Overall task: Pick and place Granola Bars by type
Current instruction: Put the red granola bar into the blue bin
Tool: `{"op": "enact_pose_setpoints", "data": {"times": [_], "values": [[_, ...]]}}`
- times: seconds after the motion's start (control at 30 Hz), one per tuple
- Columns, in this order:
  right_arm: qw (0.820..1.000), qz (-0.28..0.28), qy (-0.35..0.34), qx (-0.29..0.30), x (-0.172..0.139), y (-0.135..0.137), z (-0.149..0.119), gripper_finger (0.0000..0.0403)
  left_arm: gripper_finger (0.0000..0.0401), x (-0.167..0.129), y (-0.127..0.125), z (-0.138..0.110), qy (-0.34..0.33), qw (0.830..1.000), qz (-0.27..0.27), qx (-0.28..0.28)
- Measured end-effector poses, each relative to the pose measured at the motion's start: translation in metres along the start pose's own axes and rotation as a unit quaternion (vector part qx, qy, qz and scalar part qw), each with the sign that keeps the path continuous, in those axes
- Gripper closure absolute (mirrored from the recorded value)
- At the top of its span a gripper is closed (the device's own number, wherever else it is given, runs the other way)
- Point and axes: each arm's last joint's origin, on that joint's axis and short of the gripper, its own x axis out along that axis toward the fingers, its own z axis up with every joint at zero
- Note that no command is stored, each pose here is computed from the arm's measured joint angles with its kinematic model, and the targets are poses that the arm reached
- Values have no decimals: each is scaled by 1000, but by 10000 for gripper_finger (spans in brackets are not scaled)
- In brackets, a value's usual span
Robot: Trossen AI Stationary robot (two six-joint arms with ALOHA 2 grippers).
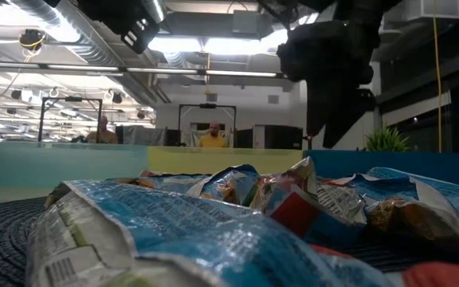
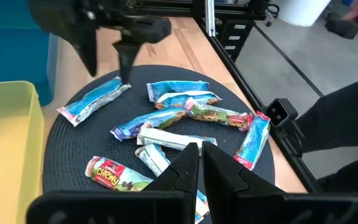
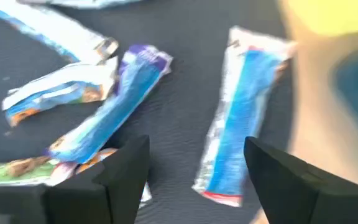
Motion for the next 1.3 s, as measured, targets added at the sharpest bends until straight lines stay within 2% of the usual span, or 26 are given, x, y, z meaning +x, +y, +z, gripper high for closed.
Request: {"op": "enact_pose_setpoints", "data": {"times": [0.2, 0.33, 0.83, 1.03, 1.17, 1.3], "values": [[999, -41, 13, -4, 6, -3, -4, 144, 386, 0, -2, 0, 0, 1000, -2, 2], [998, -38, 40, -9, 18, -4, -7, 144, 386, 0, -1, 0, 0, 1000, -1, 2], [993, -81, 83, -21, 62, -6, -12, 144, 386, 0, -1, 4, -18, 1000, -1, 11], [993, -85, 84, -18, 65, -6, -12, 145, 386, 0, -1, 4, -18, 1000, -1, 10], [992, -87, 84, -18, 65, -6, -12, 163, 386, 0, -1, 4, -18, 1000, -1, 2], [992, -90, 83, -17, 65, -7, -12, 200, 386, 0, -1, 4, -18, 1000, -1, -2]]}}
